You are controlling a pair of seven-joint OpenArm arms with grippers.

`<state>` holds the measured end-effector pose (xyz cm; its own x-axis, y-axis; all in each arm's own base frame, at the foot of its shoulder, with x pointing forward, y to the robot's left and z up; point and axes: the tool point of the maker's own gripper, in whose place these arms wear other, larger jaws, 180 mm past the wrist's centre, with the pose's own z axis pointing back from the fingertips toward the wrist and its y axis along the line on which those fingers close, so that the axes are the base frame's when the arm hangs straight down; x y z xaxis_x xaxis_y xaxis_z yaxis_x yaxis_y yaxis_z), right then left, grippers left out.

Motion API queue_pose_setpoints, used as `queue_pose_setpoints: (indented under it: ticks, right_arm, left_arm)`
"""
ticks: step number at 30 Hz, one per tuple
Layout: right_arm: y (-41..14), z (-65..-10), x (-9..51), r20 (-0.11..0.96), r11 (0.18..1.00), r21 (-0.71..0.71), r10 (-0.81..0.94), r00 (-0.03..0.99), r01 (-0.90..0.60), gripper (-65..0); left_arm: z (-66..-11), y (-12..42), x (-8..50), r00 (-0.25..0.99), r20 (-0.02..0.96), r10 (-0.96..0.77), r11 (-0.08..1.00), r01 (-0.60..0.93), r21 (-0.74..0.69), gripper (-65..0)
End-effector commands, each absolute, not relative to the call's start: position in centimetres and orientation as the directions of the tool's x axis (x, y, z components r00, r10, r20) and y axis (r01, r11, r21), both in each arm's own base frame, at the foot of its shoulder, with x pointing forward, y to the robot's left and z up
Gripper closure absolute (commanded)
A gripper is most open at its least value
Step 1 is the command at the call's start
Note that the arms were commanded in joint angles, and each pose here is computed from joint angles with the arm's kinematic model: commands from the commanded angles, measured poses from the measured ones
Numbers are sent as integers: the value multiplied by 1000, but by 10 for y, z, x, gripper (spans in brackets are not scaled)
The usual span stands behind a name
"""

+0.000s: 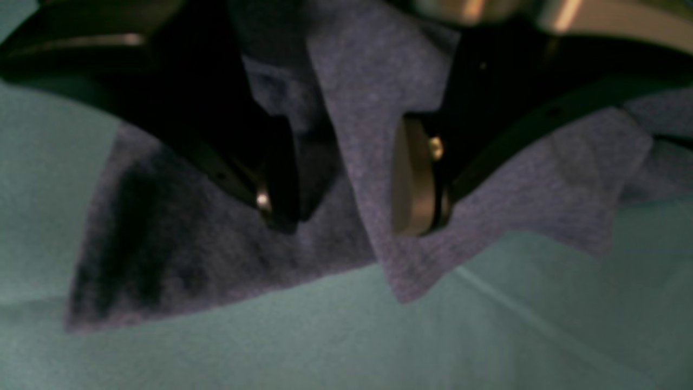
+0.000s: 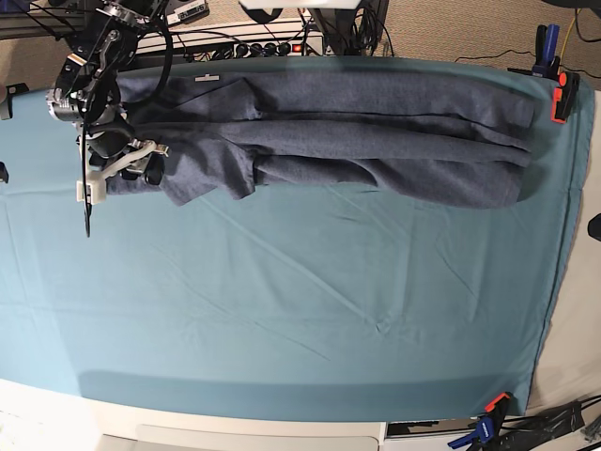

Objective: Fold the T-shirt properly
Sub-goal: 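Pinch the shirt's folded end with the right gripper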

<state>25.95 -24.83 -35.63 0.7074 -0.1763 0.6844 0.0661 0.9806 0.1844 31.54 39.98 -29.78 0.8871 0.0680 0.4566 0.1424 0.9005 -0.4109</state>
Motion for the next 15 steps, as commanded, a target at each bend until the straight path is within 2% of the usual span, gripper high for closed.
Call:
queue_pose_setpoints:
  ticks: [1, 6, 12, 15]
  right_arm:
    - [-251, -345, 267, 715, 983, 177, -165, 680, 53, -292]
    - [-250, -348, 263, 699, 983, 177, -163, 696, 53, -276]
    - [-249, -350, 261, 690, 983, 179, -162, 705, 50, -58]
    - [-244, -349, 261, 691, 980, 196, -159, 705, 29, 0]
  left_arm:
    - [-276, 412, 322, 860, 504, 76, 910, 147, -388, -241]
    - [-276, 412, 322, 860, 504, 76, 910, 147, -388, -241]
    - [-276, 412, 322, 860, 504, 76, 910, 147, -388, -241]
    - [-276, 412, 322, 860, 504, 76, 910, 147, -388, -241]
